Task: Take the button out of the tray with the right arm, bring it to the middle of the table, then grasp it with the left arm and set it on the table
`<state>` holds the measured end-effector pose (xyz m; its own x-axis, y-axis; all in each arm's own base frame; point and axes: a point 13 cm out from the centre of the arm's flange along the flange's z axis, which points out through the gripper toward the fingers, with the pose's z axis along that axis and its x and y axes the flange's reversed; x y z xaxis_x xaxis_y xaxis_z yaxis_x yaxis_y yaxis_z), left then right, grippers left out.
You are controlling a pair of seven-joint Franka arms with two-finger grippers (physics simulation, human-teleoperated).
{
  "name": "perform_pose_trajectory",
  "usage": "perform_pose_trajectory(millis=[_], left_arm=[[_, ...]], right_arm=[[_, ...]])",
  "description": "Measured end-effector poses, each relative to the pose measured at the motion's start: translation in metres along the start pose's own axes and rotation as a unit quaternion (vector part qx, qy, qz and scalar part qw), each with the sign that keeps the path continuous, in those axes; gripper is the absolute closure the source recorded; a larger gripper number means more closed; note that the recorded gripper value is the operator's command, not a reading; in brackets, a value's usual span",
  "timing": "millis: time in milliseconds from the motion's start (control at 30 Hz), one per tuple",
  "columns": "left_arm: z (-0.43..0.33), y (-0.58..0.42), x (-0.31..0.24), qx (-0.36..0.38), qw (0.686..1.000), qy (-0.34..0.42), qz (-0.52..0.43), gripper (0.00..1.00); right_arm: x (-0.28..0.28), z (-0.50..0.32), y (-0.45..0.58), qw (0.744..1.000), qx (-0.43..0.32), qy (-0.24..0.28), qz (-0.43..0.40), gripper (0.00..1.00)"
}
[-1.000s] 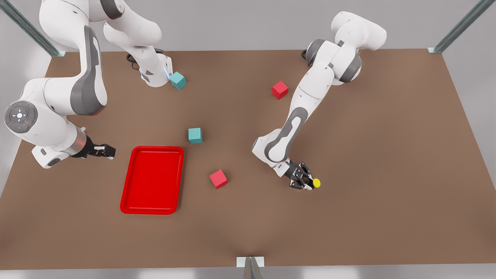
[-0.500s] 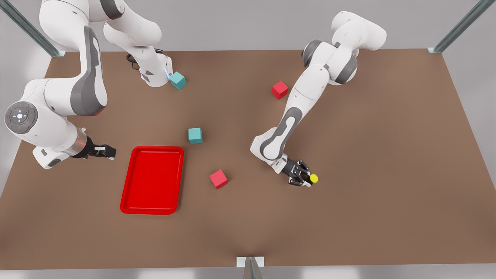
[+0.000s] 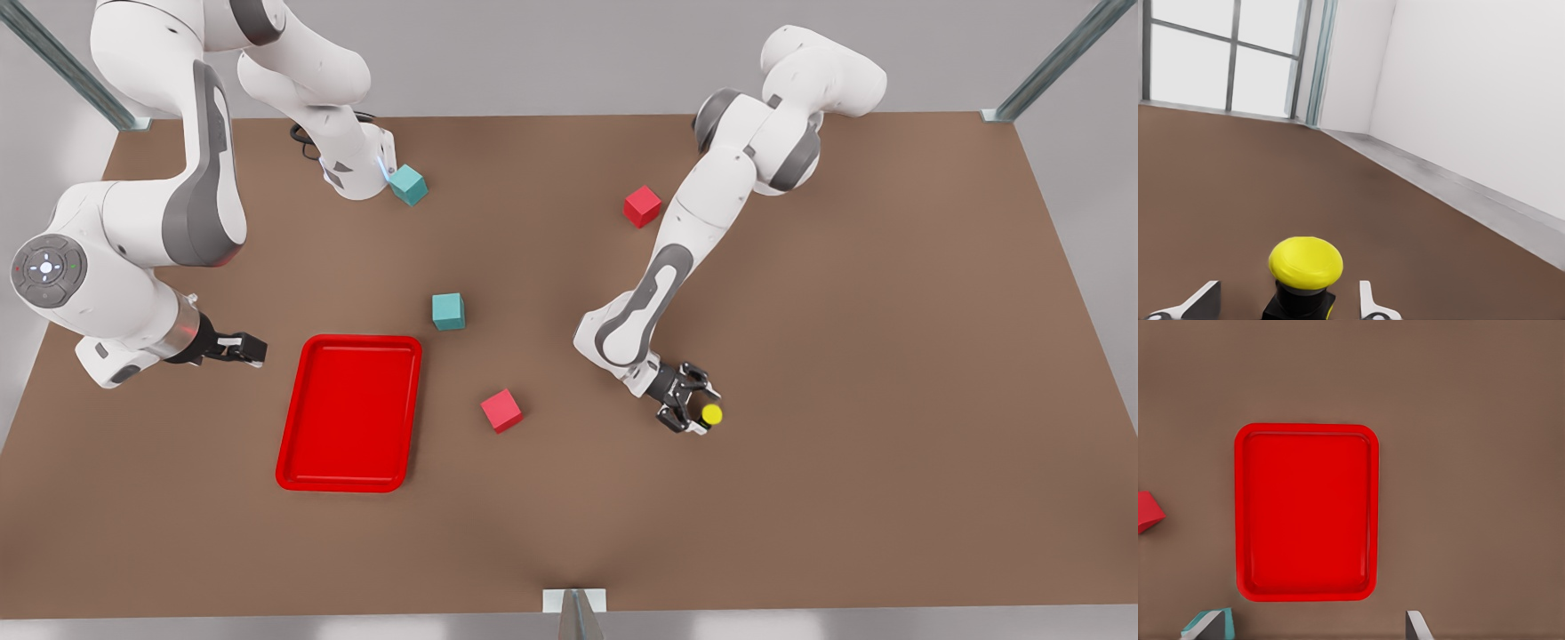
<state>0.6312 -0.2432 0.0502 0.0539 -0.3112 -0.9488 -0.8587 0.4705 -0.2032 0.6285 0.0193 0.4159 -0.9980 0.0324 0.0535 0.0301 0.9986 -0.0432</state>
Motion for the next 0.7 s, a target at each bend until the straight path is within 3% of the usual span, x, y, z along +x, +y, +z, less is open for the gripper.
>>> perform_pose_trajectory(millis=[100, 233, 333, 433, 500, 600, 700], left_arm=[[-0.01, -0.011, -0.034, -0.001, 1.0, -0.001, -0.012, 0.0], [-0.026, -0.031, -0.128, -0.014, 0.999, 0.012, -0.044, 0.0], [-0.01, -0.042, -0.199, -0.058, 0.993, 0.078, -0.072, 0.0], [0.046, -0.044, -0.273, -0.134, 0.955, 0.24, -0.111, 0.0], [0.048, -0.044, -0.298, -0.15, 0.936, 0.304, -0.092, 0.0], [0.107, -0.008, -0.386, -0.26, 0.882, 0.374, -0.119, 0.0], [0.054, 0.016, -0.486, -0.224, 0.832, 0.497, -0.101, 0.0]], right_arm=[[0.0, 0.0, 0.0, 1.0, 0.0, 0.0, 0.0, 0.0], [0.0, 0.0, 0.0, 1.0, 0.0, 0.0, -0.001, 0.0], [0.0, 0.0, 0.0, 1.0, 0.0, 0.0, -0.001, 0.0], [0.0, 0.0, 0.0, 1.0, 0.0, 0.0, -0.001, 0.0], [0.0, 0.0, 0.0, 1.0, 0.0, 0.0, -0.001, 0.0], [0.0, 0.0, 0.0, 1.0, 0.0, 0.0, -0.001, 0.0], [0.0, 0.0, 0.0, 1.0, 0.0, 0.0, -0.001, 0.0]])
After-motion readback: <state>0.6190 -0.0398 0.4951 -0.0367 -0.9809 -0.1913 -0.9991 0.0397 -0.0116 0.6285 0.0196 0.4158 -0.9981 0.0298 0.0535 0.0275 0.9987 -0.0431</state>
